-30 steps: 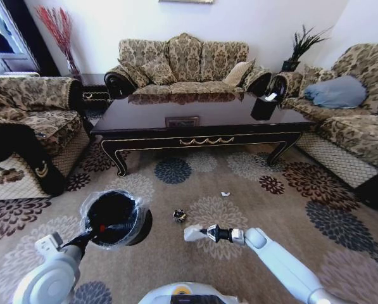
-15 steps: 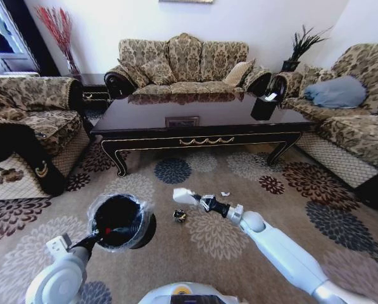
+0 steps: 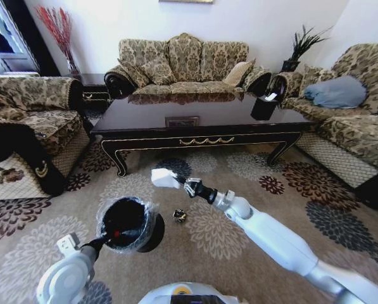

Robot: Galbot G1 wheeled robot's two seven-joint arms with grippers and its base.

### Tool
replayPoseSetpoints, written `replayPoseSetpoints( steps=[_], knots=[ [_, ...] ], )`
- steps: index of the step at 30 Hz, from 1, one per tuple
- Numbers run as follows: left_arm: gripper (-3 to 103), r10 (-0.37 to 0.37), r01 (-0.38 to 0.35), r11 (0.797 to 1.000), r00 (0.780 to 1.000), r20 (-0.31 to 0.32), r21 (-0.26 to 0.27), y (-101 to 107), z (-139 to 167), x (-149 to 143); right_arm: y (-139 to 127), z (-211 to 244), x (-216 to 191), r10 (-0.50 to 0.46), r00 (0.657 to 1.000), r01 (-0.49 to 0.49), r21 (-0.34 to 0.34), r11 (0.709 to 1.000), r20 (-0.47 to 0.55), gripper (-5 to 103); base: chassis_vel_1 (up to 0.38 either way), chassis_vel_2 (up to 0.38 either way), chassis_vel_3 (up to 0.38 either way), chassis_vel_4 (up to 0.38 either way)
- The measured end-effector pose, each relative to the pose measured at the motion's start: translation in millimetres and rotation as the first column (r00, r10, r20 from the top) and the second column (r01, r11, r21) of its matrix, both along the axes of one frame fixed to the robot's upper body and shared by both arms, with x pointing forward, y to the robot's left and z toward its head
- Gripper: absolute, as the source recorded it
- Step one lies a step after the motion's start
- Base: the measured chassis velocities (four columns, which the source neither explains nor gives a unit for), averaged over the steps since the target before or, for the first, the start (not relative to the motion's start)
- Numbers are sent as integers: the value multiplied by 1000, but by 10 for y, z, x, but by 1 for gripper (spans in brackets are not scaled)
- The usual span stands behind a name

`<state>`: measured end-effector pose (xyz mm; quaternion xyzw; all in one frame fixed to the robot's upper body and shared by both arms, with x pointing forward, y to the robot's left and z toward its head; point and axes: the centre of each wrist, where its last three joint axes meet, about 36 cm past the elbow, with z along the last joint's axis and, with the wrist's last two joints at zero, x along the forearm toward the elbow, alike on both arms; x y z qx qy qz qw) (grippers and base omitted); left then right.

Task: Move to the front of the table and pick up the trash from the floor, then place it into the trash bin.

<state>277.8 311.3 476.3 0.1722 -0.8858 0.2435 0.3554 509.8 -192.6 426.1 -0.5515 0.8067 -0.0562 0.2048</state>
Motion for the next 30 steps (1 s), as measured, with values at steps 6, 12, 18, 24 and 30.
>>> replayPoseSetpoints(
  steps=[6,12,18,24,30],
  knots=[
    [2,12,-12,1000,1000,-3,-21,33,-43,78,326,-70,245,62,998,-61,-34,998,9,0,0,0,0,0],
    [2,22,-22,999,1000,-5,-27,79,-74,136,637,-46,287,134,991,-133,-30,991,25,0,0,0,0,0],
    [2,38,-38,999,999,8,-29,131,-67,192,924,-28,31,243,970,-242,-33,970,25,0,0,0,0,0],
    [2,37,-36,998,999,18,-47,111,-97,272,1060,-146,-90,243,969,-242,-41,969,33,0,0,0,0,0],
    [2,38,-35,998,998,48,-58,129,-74,315,1146,-320,-89,247,969,-245,-50,968,28,0,0,0,0,0]
  ],
)
